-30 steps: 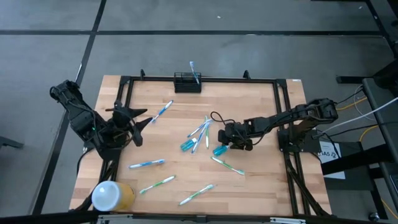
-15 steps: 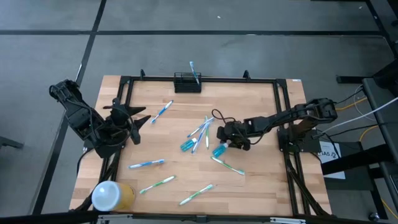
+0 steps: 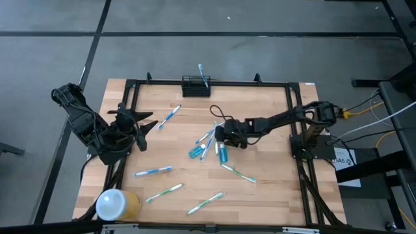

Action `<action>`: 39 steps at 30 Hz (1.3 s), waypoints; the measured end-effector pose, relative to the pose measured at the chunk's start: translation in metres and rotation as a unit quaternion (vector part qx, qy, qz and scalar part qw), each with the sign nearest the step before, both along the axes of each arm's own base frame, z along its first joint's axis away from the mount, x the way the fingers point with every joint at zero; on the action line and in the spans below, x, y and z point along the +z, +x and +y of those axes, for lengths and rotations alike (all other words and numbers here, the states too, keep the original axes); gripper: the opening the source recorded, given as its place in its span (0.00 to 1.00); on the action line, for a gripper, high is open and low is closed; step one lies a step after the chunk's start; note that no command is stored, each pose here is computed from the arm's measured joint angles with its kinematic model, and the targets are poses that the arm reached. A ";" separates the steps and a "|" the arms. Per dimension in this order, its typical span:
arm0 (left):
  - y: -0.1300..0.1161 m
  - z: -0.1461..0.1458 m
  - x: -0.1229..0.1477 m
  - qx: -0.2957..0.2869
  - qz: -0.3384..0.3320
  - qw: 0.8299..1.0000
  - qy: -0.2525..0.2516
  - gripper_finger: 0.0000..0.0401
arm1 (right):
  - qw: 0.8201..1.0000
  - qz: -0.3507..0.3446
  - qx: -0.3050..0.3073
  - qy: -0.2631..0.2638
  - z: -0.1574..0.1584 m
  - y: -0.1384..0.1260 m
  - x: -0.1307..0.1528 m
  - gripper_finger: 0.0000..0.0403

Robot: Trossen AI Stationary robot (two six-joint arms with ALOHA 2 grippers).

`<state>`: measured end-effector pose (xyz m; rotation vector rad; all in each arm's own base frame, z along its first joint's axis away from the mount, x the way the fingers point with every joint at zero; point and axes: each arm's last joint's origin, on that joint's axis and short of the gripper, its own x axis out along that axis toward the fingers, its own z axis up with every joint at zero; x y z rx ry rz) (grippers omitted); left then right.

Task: Pick & Place toothbrushing station
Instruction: Put the mouthwash into the wire organizer

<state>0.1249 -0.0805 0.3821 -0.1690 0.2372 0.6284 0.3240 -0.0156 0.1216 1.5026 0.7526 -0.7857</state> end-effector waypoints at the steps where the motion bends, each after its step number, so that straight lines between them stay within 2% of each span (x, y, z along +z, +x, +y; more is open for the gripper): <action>1: 0.000 0.000 0.000 0.000 0.000 1.000 0.000 0.44 | 1.000 0.023 0.013 -0.014 0.000 -0.002 0.004 0.60; 4: 0.000 0.000 0.000 0.000 0.001 1.000 0.001 0.44 | 0.992 0.108 0.032 -0.053 0.002 -0.013 0.018 0.60; 6: 0.000 0.000 0.000 0.001 -0.001 1.000 0.003 0.44 | 0.987 0.138 0.045 -0.066 0.006 -0.017 0.027 0.60; 9: 0.000 0.000 0.001 0.007 -0.005 1.000 0.015 0.43 | 0.988 0.126 0.065 -0.057 0.011 -0.014 0.031 0.60; 12: 0.000 0.000 0.001 0.009 -0.006 1.000 0.027 0.43 | 0.993 0.094 0.057 -0.053 0.015 -0.007 0.032 0.60; 24: 0.000 0.000 0.002 0.010 -0.008 1.000 0.025 0.43 | 0.993 0.073 0.079 -0.056 0.037 0.002 0.045 0.60; 28: 0.000 0.000 0.002 0.009 -0.007 1.000 0.027 0.43 | 0.990 0.088 0.098 -0.056 0.035 0.005 0.034 0.60; 39: 0.002 -0.001 0.003 0.006 -0.014 1.000 0.017 0.43 | 0.989 0.074 0.117 -0.049 0.029 0.024 0.012 0.60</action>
